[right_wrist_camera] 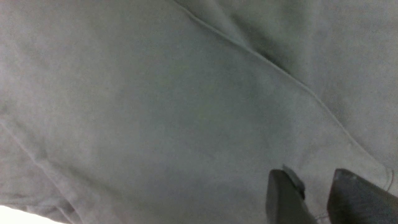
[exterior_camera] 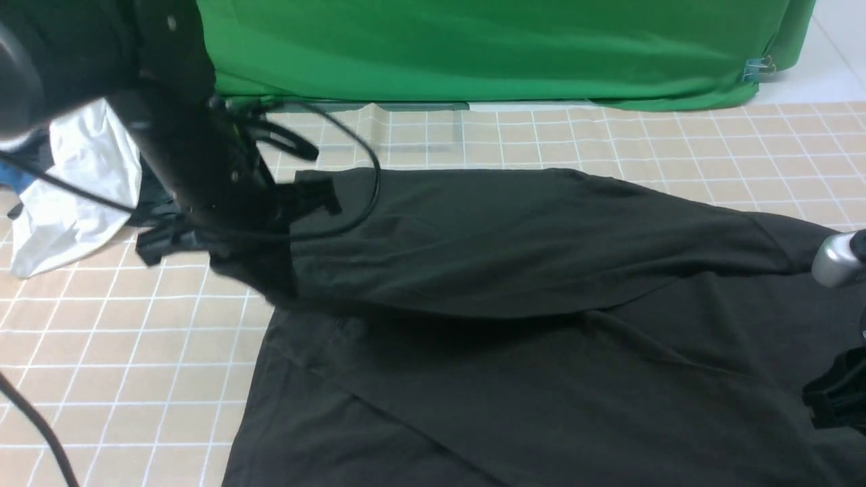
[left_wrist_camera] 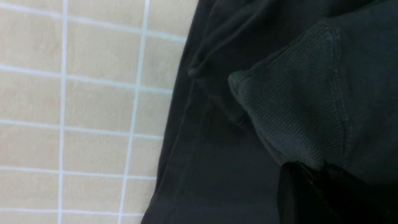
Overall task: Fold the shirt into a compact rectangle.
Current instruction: 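Fold the left side of the dark shirt inward over its body with the left gripper, then grasp the near edge of the shirt at its hem and shoulder corners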
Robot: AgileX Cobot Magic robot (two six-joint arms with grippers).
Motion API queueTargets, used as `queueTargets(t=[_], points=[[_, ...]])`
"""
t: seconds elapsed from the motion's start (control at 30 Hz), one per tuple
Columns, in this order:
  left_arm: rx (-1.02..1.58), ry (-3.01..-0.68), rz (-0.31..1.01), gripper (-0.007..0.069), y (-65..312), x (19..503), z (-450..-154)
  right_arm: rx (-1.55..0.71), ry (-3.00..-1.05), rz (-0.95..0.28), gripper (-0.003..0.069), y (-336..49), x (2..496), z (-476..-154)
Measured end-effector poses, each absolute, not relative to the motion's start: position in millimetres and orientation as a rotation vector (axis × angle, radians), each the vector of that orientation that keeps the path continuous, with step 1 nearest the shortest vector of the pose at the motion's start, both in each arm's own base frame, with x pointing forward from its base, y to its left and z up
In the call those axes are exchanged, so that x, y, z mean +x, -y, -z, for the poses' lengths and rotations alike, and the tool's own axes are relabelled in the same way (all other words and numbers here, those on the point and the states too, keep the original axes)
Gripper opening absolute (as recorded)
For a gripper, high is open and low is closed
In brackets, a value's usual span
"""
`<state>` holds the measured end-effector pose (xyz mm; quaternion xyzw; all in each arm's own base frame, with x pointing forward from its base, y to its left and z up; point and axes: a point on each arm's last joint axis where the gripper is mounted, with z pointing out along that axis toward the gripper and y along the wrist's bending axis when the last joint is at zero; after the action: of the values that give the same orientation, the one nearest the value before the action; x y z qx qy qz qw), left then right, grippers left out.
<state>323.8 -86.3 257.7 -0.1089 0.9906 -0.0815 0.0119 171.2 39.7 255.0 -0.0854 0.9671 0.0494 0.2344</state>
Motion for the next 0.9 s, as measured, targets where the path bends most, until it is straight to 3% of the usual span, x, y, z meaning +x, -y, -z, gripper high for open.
queueTargets(t=[0.37, 0.57, 0.7, 0.77, 0.9], points=[[-0.359, -3.128, 0.226, 0.0063, 82.9, 311.3, -224.6, -0.234, -2.659, -0.135, 0.0249, -40.1, 173.4, -253.3], [-0.345, -3.146, 0.215, 0.0227, 82.3, 309.4, -223.3, -0.251, -2.613, -0.102, 0.0235, -39.2, 179.3, -256.6], [-0.301, -3.133, 0.212, 0.0309, 82.5, 312.6, -229.0, -0.190, -2.596, 0.003, 0.0144, -31.0, 194.2, -273.7], [-0.291, -3.080, 0.229, 0.0300, 83.8, 320.0, -238.0, -0.092, -2.558, 0.053, 0.0062, -18.0, 211.7, -290.9], [-0.282, -2.958, 0.274, 0.0212, 86.6, 334.0, -252.0, 0.095, -2.570, 0.079, 0.0035, 14.2, 241.8, -303.5]])
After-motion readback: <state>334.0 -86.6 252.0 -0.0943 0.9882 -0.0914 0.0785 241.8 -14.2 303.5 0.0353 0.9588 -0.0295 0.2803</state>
